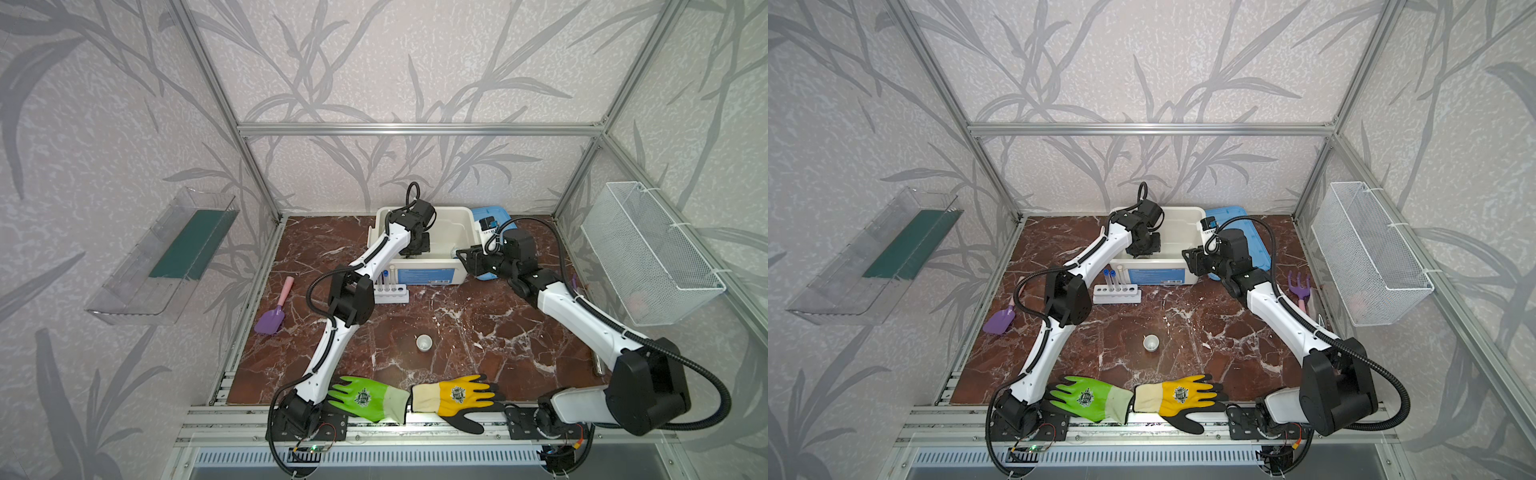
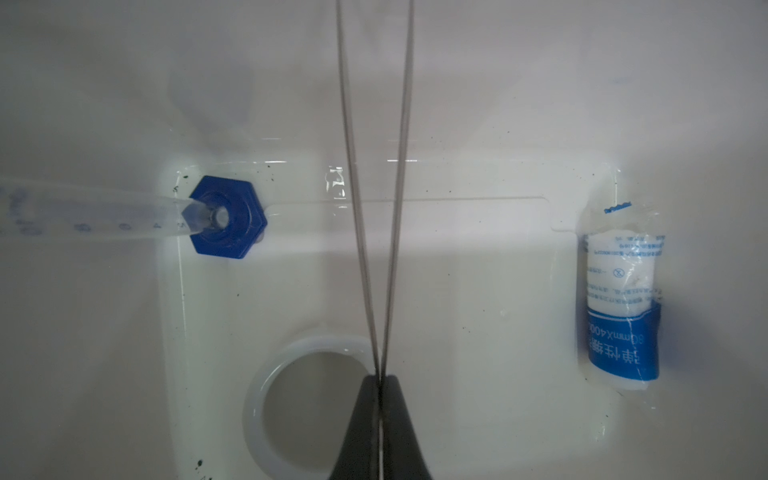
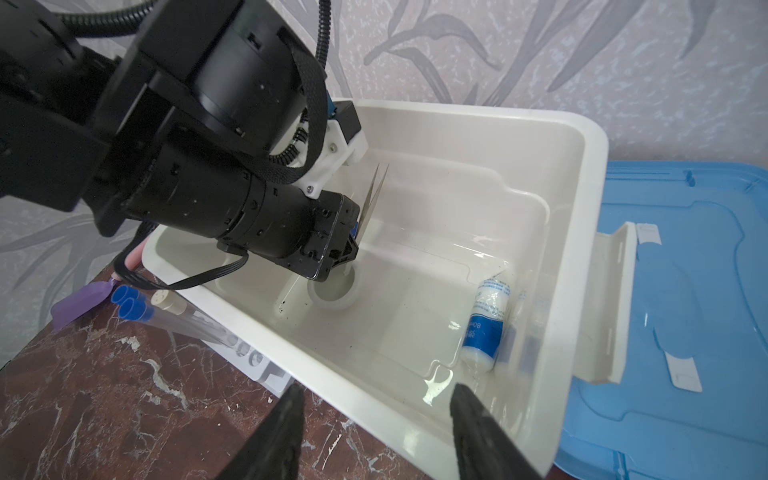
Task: Organize the chemistry lab equipment
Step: 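Lower the tweezers into the bin and open the left gripper, then lift the left gripper out of the bin while the right arm moves toward the crucible, then lower the right gripper onto the white crucible near the gloves and grasp it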
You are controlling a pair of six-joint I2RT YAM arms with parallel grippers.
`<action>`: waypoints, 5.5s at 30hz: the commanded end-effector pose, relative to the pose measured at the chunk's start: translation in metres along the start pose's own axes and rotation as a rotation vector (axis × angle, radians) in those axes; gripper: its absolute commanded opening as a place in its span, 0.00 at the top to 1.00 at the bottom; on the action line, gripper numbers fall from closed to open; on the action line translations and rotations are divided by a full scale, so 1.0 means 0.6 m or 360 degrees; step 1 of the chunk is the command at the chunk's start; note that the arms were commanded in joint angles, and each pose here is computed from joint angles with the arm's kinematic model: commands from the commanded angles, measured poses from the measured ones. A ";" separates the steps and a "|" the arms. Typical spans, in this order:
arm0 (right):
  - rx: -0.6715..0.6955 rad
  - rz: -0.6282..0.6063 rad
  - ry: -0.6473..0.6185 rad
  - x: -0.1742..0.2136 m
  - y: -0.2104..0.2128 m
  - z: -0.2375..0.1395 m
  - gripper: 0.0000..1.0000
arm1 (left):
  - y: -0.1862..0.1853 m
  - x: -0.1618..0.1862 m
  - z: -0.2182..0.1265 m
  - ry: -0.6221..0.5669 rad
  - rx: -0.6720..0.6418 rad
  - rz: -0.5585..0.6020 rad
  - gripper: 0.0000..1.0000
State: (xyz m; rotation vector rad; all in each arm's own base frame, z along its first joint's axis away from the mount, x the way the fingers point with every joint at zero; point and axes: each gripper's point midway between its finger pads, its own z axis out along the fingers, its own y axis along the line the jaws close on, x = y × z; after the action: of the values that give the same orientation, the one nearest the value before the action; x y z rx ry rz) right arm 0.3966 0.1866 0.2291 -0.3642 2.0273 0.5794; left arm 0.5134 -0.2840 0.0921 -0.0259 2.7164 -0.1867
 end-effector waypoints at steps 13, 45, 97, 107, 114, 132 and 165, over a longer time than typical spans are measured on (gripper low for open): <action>-0.0020 0.0021 -0.0038 -0.007 -0.006 0.006 0.43 | 0.004 0.022 0.038 0.0068 -0.0038 -0.0002 1.00; -0.0022 0.0034 -0.0026 -0.007 -0.008 0.009 0.43 | -0.022 -0.007 -0.001 -0.0023 0.0064 0.0103 0.73; -0.0089 -0.0382 0.0454 0.081 0.136 -0.101 0.38 | 0.138 -0.001 -0.561 -0.1403 0.0116 0.0416 0.42; -0.0156 -0.0405 0.0758 0.188 0.190 -0.094 0.39 | 0.225 0.116 -0.506 -0.1424 -0.0007 0.0402 0.36; -0.0110 -0.0333 0.0943 0.269 0.214 -0.078 0.41 | 0.265 0.174 -0.460 -0.1488 -0.0027 0.0348 0.36; -0.0013 -0.0158 0.1256 0.375 0.225 -0.020 0.45 | 0.226 0.198 -0.424 -0.1381 0.0252 0.0383 0.38; 0.0007 -0.0118 0.1431 0.420 0.231 0.016 0.73 | 0.214 0.199 -0.399 -0.1283 0.0297 0.0394 0.39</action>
State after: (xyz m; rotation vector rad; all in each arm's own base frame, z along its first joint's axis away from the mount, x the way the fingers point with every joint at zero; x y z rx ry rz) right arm 0.2141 0.2989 0.0401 -0.7910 2.8363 0.3829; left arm 0.3051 -0.1309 0.2257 0.2590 1.9058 -0.2614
